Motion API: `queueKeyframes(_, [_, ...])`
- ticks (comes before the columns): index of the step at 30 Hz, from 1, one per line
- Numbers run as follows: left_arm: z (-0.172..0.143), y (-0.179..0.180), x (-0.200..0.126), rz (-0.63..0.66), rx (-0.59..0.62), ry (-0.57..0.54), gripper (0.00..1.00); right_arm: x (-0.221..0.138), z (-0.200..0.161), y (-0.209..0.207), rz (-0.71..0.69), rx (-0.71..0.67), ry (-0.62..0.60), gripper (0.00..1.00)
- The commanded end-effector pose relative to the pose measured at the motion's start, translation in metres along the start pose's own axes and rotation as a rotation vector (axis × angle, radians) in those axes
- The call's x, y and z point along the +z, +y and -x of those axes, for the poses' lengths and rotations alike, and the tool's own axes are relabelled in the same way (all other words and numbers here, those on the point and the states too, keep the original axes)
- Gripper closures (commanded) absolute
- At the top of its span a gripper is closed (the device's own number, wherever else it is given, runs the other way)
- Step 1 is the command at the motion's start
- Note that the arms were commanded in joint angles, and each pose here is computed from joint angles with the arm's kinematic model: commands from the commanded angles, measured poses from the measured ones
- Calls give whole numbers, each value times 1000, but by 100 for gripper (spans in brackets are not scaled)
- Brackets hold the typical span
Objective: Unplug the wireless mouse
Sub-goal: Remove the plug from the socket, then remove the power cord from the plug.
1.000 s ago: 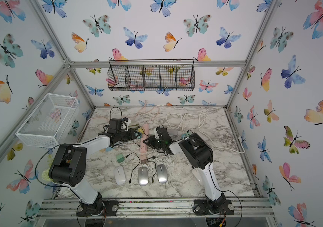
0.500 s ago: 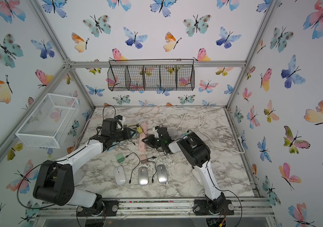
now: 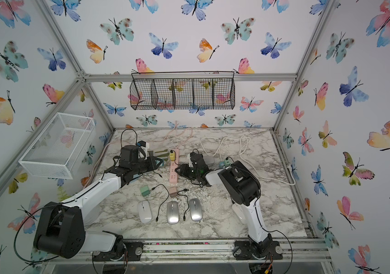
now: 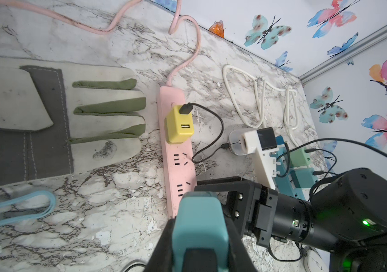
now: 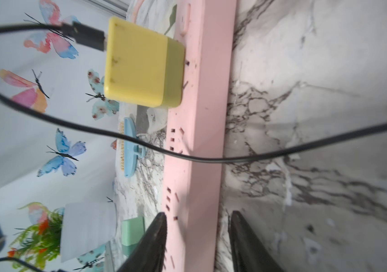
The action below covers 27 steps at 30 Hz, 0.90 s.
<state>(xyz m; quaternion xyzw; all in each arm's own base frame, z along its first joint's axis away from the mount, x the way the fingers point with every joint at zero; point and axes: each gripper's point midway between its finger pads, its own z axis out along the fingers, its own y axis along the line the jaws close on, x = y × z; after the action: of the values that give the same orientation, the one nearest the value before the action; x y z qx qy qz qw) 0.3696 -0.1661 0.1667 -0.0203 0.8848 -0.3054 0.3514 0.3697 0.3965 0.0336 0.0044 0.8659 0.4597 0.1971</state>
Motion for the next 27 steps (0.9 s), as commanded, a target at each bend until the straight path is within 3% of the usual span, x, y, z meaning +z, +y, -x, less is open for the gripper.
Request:
queueKeyframes(1, [7,-14,-11,-54,28,-31,100,-4,-17,-37,-132,-2,44,64])
queueKeyframes(5, [5,-21,-16,-92,28,-27,100,-2,-20,-28,-98,-50,85,69])
queueKeyframes(8, [6,-28,-22,-147,23,-22,100,-23,-4,-5,-82,-170,18,67])
queueKeyframes(13, [12,-53,-37,-256,66,-16,100,-89,26,52,-63,-459,-155,45])
queueKeyframes(18, [15,-67,-36,-312,84,18,100,-161,43,85,-128,-733,-321,37])
queueKeyframes(22, [13,-95,-33,-391,138,59,100,-205,50,102,-193,-919,-407,21])
queueKeyframes(27, [-2,-134,-27,-428,229,138,100,-244,46,124,-202,-1137,-484,16])
